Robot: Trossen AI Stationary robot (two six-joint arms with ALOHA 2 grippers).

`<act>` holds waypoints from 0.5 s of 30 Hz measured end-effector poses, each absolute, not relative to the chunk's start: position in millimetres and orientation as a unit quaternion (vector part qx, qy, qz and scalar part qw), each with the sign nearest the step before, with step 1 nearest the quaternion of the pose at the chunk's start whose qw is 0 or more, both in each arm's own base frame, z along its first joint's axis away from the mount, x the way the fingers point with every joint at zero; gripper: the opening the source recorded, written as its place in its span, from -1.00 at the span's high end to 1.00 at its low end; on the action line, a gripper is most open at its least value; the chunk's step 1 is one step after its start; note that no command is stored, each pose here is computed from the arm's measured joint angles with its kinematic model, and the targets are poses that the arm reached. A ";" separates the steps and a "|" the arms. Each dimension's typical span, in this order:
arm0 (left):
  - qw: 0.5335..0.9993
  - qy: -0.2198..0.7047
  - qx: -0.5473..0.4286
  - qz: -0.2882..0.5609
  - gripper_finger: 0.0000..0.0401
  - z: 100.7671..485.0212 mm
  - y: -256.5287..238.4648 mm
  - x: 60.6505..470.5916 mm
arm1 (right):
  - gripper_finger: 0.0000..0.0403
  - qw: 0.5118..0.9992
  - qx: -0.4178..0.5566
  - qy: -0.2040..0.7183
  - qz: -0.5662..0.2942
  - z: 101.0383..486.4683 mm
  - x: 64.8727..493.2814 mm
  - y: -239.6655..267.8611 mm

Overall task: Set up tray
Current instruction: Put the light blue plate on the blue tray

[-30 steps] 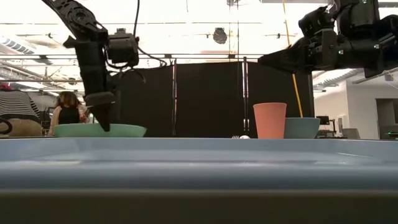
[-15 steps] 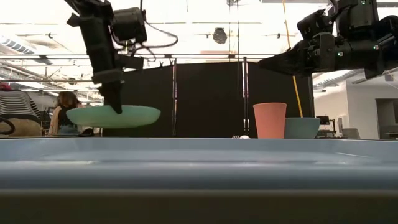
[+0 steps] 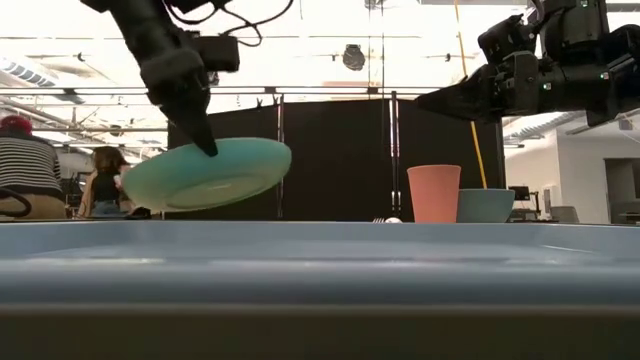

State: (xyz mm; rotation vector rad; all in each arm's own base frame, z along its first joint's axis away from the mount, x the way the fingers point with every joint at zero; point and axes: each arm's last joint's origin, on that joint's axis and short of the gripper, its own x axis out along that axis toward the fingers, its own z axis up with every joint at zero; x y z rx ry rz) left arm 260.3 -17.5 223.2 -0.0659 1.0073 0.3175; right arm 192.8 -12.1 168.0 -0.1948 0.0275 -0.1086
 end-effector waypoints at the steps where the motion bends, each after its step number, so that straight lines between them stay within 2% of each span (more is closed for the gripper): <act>1: 0.869 0.472 -0.033 0.145 0.97 224.1 -23.4 261.3 | 0.57 0.994 -0.097 0.014 -0.054 168.0 192.8 -12.1; 15: 0.918 0.389 -0.049 0.064 0.97 233.4 -77.1 268.2 | 0.57 0.992 -0.114 0.014 -0.054 168.2 192.7 -12.0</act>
